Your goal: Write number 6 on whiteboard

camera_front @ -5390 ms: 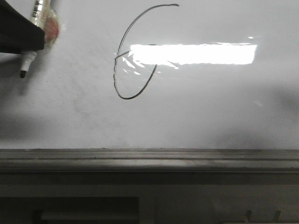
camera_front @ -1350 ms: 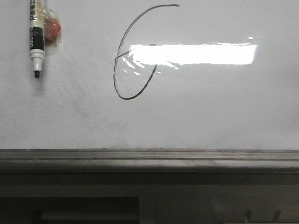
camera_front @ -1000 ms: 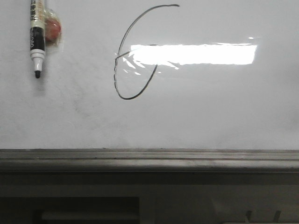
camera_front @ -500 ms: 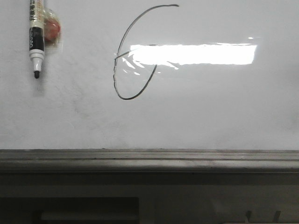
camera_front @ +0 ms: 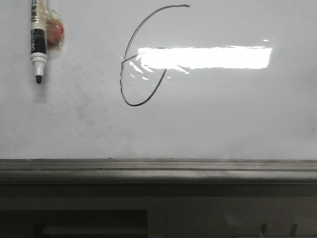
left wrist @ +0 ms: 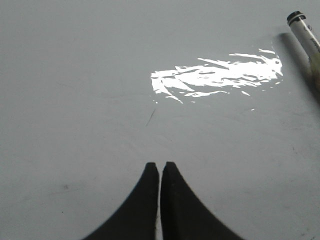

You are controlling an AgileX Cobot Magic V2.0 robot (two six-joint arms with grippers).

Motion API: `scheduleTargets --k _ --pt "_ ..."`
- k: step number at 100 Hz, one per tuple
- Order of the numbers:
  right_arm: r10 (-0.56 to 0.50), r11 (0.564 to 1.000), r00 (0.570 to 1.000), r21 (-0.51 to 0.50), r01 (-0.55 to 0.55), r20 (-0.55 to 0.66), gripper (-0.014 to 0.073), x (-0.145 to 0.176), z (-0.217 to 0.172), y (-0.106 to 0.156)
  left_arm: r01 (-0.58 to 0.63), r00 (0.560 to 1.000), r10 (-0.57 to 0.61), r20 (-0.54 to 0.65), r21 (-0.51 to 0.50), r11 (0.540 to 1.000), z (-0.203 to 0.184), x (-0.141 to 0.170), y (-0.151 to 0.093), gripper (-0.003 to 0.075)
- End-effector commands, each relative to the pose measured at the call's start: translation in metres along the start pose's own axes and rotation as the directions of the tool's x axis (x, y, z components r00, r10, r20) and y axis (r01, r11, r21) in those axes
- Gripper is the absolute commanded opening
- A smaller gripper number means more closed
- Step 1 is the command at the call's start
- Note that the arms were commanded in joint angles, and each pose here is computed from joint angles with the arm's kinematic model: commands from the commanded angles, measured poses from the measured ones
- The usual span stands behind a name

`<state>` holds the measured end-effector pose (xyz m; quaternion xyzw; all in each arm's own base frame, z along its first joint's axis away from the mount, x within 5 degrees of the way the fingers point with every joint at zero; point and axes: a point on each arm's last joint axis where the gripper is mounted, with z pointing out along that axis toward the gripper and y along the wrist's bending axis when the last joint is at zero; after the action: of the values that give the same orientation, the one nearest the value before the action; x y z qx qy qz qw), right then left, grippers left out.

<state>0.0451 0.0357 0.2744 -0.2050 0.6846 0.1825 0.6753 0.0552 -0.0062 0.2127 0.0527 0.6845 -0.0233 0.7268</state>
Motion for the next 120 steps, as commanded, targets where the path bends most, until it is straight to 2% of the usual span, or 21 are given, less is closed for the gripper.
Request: scheduleTargets --k 1,101,108,112,120 --pt "0.002 0.999 0.997 0.047 -0.005 0.075 -0.0066 -0.0136 -0.0013 -0.0041 0.022 0.999 -0.021 0.04 -0.021 1.0 -0.001 0.0101 0.0009 -0.002" --pt "0.002 0.999 0.997 0.047 -0.005 0.075 -0.0066 -0.0136 -0.0013 -0.0041 0.022 0.999 -0.02 0.038 -0.028 0.999 -0.0011 0.0098 0.0012 -0.002" --pt "-0.033 0.998 0.997 0.061 0.028 0.074 -0.0066 -0.0137 -0.0014 -0.0051 0.022 0.999 -0.02 0.038 -0.028 0.999 -0.0011 0.0098 0.0012 -0.002" --pt "-0.089 0.993 0.993 0.085 0.082 0.074 -0.0066 -0.0142 -0.0015 -0.0069 0.022 0.999 -0.02 0.038 -0.028 0.999 -0.0011 0.0098 0.0012 -0.002" --pt "-0.142 0.978 0.985 0.166 0.124 0.096 -0.0066 -0.0107 0.0 -0.0137 0.022 0.999 -0.02 0.038 -0.028 0.999 -0.0011 0.0098 0.0012 -0.002"
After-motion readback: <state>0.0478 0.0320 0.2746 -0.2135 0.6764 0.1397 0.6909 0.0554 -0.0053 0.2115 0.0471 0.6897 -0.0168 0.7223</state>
